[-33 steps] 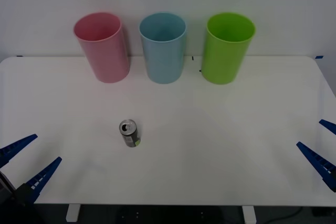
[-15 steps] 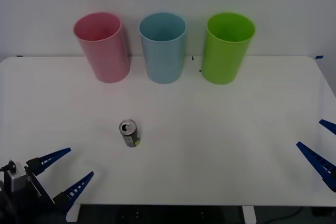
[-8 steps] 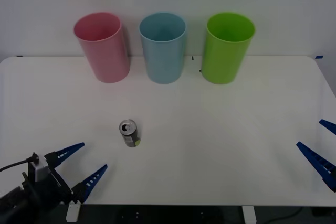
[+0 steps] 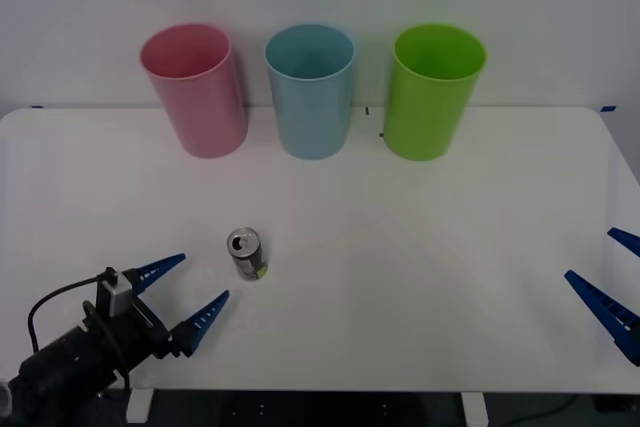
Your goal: Grasp the object on the table and drop it into the matching bin: aluminum can to the light blue bin, PET bottle to the pink bin.
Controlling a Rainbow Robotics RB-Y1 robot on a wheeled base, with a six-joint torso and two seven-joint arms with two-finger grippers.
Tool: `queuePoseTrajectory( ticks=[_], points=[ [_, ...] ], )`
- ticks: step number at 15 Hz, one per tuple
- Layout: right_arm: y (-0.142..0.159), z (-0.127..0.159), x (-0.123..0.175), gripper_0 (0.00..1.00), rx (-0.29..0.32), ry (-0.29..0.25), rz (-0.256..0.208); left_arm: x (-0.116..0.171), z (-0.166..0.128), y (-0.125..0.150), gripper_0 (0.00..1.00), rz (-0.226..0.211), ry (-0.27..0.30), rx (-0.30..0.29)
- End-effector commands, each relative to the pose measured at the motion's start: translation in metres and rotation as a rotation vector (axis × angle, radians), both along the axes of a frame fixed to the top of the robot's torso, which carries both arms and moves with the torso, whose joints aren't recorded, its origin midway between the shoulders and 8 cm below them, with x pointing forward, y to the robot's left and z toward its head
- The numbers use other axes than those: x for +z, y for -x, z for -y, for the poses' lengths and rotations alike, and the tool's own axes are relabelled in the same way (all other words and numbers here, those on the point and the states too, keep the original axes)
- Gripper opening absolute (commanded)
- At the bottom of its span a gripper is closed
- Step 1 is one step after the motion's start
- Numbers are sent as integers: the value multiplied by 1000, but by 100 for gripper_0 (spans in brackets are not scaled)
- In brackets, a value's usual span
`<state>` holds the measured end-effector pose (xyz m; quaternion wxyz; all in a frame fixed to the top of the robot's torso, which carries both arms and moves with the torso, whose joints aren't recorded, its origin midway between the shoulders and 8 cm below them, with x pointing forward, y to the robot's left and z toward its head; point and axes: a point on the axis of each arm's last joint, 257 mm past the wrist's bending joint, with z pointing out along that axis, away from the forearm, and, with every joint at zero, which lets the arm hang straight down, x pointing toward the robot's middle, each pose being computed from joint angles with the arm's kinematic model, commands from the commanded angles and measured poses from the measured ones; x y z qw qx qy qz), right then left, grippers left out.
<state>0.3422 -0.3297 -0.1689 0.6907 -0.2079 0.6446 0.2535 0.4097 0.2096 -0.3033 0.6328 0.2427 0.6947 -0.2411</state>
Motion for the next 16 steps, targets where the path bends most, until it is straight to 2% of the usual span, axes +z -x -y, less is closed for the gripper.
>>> queuePoseTrajectory(
  ticks=[1, 5, 8, 11, 16],
  points=[
    [0, 0, 0, 100, 0, 0, 0, -3, 11, -14, 100, -1, 8, -20],
    [0, 0, 0, 100, 0, 0, 0, -3, 26, -29, 100, 12, 3, -46],
    [0, 0, 0, 100, 0, 0, 0, -9, 36, -37, 100, 56, -35, -62],
    [0, 0, 0, 100, 0, 0, 0, -9, 46, -43, 100, 75, -54, -79],
    [0, 0, 0, 100, 0, 0, 0, -6, 64, -55, 100, 96, -71, -74]
  ],
)
